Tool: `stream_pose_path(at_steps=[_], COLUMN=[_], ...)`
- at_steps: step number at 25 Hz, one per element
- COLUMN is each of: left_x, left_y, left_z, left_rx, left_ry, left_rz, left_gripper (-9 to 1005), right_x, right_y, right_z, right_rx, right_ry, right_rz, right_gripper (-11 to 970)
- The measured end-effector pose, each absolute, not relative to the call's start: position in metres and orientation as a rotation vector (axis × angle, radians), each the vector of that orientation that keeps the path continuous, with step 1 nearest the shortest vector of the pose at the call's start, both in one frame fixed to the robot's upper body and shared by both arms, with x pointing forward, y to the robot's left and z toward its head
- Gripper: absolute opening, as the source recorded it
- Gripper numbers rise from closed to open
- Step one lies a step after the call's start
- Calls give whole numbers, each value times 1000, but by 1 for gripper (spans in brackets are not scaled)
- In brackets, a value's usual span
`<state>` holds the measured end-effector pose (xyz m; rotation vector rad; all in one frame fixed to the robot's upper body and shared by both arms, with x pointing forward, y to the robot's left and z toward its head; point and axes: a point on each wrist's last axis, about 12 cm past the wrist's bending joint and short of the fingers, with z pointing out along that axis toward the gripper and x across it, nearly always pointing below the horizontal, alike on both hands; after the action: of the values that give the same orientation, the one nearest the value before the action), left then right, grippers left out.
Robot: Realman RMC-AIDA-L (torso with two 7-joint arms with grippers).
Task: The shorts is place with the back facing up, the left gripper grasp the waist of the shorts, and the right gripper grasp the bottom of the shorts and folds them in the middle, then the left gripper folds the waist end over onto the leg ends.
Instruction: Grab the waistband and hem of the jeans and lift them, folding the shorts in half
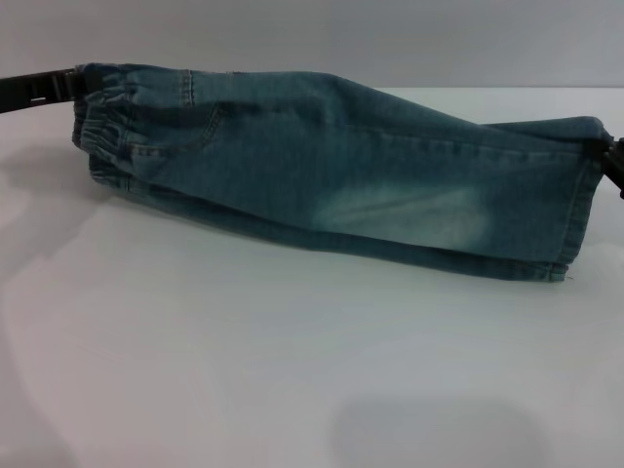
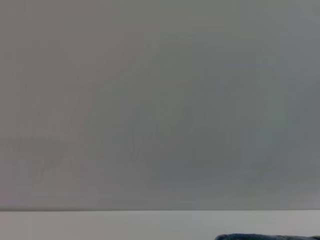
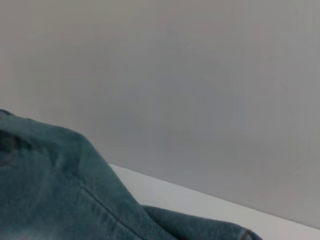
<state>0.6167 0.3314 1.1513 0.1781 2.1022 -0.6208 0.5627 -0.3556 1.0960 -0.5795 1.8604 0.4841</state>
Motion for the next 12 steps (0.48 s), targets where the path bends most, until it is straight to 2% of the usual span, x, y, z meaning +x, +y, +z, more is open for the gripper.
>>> stream_pose_path(at_steps=[12], left_x=[626], left_y=[323], left_z=[1147], left_rx=[184], left_ry=[2109], left_rz=[-543], left_gripper=[51], right_x=[574], right_y=[-352], right_z=[1084], right_rx=[-532], right_ry=[1905], right_rz=[423], right_gripper=[-2])
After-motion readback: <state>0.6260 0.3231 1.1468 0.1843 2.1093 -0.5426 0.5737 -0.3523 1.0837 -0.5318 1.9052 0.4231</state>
